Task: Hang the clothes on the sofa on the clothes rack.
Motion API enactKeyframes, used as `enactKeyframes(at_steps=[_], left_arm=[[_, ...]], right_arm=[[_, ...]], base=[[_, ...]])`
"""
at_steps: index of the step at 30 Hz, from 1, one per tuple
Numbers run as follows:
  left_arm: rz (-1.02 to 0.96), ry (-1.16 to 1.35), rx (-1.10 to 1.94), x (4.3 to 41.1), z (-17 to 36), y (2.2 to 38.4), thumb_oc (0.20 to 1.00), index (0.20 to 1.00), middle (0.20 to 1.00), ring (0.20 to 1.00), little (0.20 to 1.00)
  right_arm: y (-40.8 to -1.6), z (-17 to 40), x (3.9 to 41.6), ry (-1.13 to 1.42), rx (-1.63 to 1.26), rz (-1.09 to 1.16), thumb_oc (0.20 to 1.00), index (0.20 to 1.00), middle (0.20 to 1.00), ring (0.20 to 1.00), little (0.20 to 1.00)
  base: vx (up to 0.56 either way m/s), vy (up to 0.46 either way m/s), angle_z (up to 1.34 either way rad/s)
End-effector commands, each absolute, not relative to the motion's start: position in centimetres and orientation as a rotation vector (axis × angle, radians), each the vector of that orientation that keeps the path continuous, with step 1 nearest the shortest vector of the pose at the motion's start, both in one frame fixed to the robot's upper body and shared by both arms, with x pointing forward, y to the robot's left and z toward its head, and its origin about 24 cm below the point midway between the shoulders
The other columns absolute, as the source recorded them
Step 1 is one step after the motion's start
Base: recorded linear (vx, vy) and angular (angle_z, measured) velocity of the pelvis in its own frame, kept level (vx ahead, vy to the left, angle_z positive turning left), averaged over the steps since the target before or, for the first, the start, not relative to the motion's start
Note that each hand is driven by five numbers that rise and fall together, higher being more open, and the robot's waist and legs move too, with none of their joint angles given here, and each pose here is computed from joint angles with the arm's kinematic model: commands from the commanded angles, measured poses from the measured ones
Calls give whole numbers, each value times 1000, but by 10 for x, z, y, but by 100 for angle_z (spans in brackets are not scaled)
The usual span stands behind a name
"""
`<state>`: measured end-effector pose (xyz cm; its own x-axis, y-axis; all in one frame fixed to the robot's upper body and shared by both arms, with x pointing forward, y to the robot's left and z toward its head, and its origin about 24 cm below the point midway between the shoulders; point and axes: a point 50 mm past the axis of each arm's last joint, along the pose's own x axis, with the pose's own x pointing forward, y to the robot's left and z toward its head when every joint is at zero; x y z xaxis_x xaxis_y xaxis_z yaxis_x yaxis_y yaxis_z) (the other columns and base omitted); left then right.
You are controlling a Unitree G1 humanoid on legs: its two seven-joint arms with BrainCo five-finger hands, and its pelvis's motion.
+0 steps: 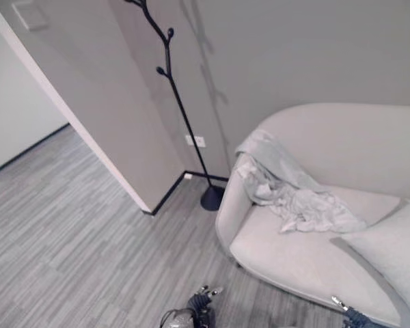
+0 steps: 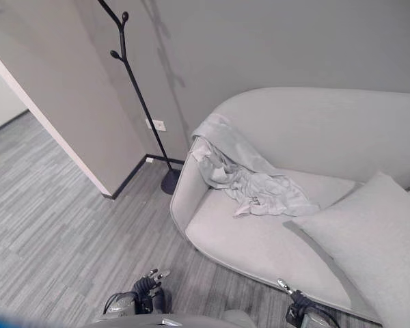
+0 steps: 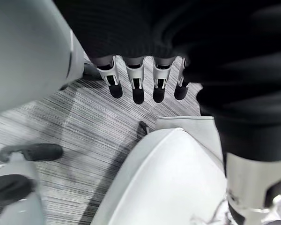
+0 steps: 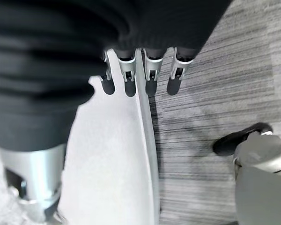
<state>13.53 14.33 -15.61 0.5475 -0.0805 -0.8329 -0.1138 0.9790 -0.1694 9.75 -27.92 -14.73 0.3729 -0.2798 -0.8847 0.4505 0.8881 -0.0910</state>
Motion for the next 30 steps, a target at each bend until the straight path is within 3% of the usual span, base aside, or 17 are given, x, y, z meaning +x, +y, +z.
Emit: enactKeyframes(at_steps=[1,9,13,24,30], left_arm=[[82,912,-249,151,-149,152,1000,1000,1000,1000,1000],[47,972,-177,144,-154,153,1000,1000,1000,1000,1000],[56,986,-109,137,-156,171,1000,1000,1000,1000,1000],[165,1123,31,102,-162,217,1000,1000,1000,1000,1000],[139,1137,6,103,-165,201,1000,1000,1000,1000,1000]], right_arm=[[-274,-150,95,1115,140,-432,1000,1000,1000,1000,1000],[-280,-155,65,1225,145,-484,1000,1000,1000,1000,1000],[-269,-159,61,1192,270,-529,1000,1000,1000,1000,1000],[-261,-141,121,948,139,-418,1000,1000,1000,1000,1000],[-273,-96,160,653,-38,-356,1000,1000,1000,1000,1000]], base=[[444,238,-51],[560,364,-36],[295,294,-57],[187,208,-14],[203,27,3]])
